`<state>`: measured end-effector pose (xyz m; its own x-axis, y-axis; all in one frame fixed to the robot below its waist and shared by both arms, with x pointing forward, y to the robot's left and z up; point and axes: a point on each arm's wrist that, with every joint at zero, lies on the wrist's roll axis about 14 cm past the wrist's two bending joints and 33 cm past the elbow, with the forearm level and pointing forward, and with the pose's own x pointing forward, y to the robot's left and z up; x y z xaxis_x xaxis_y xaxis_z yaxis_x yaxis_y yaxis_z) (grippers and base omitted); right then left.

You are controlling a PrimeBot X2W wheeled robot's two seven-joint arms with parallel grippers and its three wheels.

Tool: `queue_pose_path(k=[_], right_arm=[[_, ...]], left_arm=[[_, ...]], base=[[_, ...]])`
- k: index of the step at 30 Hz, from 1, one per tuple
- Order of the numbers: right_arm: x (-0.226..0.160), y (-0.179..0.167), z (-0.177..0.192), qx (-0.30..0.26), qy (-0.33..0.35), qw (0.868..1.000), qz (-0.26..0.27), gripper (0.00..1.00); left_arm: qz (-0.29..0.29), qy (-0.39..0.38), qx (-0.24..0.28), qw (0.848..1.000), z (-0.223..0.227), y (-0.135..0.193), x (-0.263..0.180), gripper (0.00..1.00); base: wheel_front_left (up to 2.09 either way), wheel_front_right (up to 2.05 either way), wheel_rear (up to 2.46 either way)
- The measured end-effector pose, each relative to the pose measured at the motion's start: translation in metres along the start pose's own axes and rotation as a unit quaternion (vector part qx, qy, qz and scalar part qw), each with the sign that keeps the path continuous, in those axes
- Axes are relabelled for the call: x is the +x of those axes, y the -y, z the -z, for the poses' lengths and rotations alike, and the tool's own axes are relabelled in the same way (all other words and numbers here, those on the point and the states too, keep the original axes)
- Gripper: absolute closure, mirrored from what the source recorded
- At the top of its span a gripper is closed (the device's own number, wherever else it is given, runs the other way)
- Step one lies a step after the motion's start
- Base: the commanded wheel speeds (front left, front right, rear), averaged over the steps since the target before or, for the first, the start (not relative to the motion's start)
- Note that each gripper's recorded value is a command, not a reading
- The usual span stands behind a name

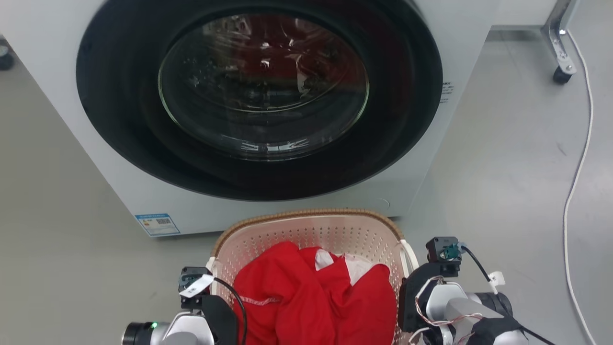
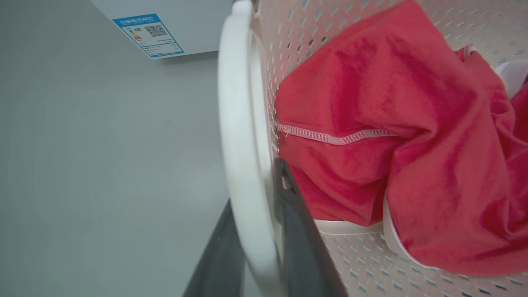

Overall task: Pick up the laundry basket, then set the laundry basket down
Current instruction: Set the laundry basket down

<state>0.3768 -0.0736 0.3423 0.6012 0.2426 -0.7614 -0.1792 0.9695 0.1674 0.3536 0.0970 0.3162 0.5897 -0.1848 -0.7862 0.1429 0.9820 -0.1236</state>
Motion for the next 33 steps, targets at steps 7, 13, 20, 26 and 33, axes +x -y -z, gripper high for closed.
queue_pose_path(k=[7,13,20,26,33], right_arm=[[0.024,0.003,-0.007,0.003,-0.01,1.0,-0.003,1.0],[0.045,0.006,-0.001,0.009,-0.026,1.0,-0.006,1.0],[0.071,0.011,0.007,0.01,-0.044,0.999,-0.009,1.0],[0.095,0.018,0.009,0.007,-0.053,0.999,-0.006,1.0],[0.129,0.026,0.011,0.014,-0.06,0.998,-0.008,1.0]], left_arm=[[-0.005,-0.009,-0.005,1.0,-0.006,-0.008,0.022,1.0],[-0.007,-0.02,-0.011,1.0,-0.005,-0.013,0.042,1.0],[-0.012,-0.03,-0.017,0.999,-0.003,-0.02,0.066,1.0],[-0.01,-0.039,-0.019,0.999,-0.002,-0.022,0.09,1.0],[-0.01,-0.046,-0.019,0.999,-0.001,-0.028,0.123,1.0]], base=[[0.0,0.0,0.0],[0.0,0.0,0.0],[0.0,0.0,0.0],[0.0,0.0,0.0],[0.0,0.0,0.0]])
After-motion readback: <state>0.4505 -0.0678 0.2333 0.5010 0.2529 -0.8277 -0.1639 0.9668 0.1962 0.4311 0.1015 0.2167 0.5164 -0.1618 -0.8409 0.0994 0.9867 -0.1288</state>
